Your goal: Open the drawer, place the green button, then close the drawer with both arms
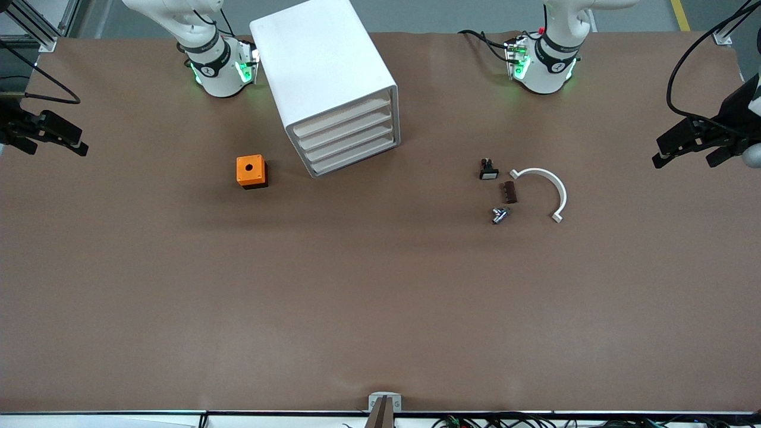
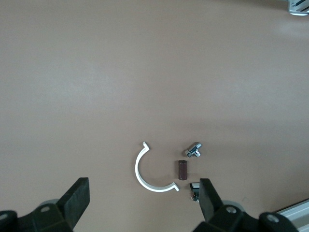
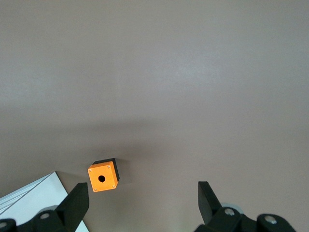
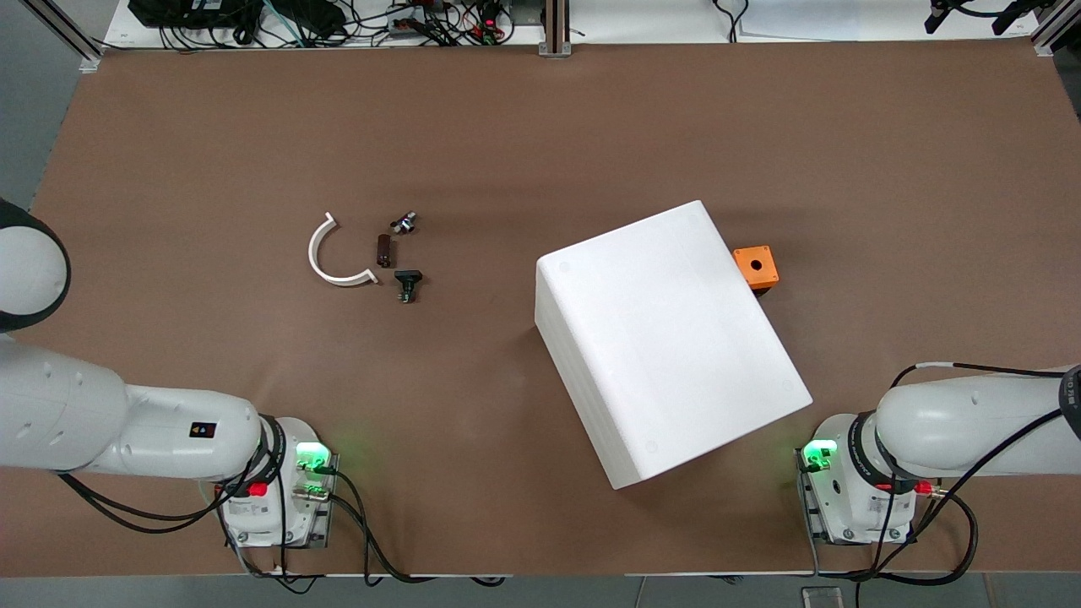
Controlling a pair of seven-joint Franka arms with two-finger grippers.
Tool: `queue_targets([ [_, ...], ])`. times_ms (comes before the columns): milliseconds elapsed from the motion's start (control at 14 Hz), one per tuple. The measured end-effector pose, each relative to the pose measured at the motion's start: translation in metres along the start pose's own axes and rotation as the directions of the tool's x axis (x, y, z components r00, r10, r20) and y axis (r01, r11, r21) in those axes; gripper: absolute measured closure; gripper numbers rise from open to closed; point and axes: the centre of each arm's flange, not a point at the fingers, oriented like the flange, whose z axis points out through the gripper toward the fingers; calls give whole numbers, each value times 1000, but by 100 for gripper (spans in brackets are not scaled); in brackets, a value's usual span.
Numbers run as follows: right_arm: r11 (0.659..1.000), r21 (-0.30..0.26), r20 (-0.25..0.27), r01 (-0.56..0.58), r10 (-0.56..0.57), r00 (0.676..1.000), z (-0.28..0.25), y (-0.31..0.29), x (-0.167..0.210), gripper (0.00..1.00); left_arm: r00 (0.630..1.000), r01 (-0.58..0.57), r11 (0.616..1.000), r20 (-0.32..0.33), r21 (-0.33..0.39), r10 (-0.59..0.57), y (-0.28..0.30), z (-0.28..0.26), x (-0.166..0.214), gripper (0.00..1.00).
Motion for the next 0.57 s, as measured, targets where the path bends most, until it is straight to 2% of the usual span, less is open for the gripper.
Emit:
queue_targets([
  [571,1000,5,0,-7,7,1000,0,0,0,0,1000,-6,1000,0,12,6,2,-1,0,0],
])
